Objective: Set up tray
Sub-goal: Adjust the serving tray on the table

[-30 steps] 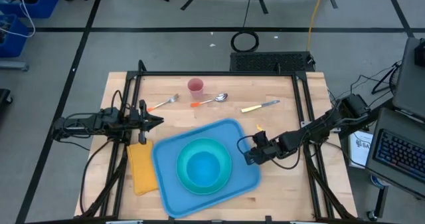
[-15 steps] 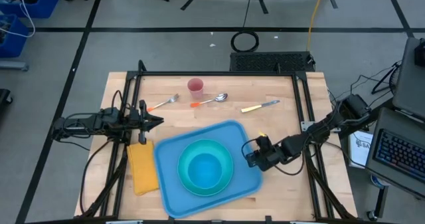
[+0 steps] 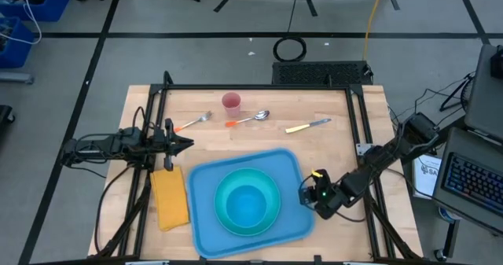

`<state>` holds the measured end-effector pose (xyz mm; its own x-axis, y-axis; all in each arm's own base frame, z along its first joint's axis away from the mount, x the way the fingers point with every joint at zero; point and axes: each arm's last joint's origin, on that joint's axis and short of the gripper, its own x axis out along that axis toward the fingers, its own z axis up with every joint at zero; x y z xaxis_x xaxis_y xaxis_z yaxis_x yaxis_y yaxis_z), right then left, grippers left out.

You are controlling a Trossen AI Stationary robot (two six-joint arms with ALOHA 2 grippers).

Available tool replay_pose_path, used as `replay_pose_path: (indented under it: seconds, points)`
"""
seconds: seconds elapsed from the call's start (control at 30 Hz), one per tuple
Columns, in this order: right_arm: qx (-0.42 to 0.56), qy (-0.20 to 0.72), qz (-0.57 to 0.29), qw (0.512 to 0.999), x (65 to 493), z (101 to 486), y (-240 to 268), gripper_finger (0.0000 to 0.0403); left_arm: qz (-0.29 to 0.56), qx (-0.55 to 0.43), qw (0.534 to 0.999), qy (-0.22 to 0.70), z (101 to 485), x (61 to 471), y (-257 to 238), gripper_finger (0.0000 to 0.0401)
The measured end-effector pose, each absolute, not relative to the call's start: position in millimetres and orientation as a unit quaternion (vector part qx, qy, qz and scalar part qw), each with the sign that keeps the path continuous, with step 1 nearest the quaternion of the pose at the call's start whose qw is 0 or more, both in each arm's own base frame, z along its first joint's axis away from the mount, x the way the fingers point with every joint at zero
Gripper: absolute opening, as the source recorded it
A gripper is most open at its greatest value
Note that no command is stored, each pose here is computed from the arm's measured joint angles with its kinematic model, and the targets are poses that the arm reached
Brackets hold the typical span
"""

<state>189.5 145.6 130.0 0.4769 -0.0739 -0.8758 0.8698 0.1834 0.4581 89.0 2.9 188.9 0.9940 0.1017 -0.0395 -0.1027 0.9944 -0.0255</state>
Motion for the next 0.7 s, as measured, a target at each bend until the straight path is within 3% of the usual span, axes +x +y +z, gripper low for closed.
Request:
replay_pose_path:
  seconds: [0.13, 0.37, 0.7]
  points:
    - [0.546, 0.371, -0.346, 0.667, 185.3, 130.2, 151.8, 0.0024, 0.051, -0.015, 0.998, 0.019, 188.9, 89.1, 2.9, 0.0047]
    - [0.512, 0.355, -0.339, 0.705, 184.9, 130.9, 150.3, 0.0057, 0.052, -0.015, 0.998, 0.019, 188.9, 89.0, 2.9, 0.0047]
    - [0.536, 0.371, -0.310, 0.692, 186.8, 133.5, 156.3, 0.0064, 0.052, -0.015, 0.998, 0.019, 189.0, 89.0, 2.9, 0.0047]
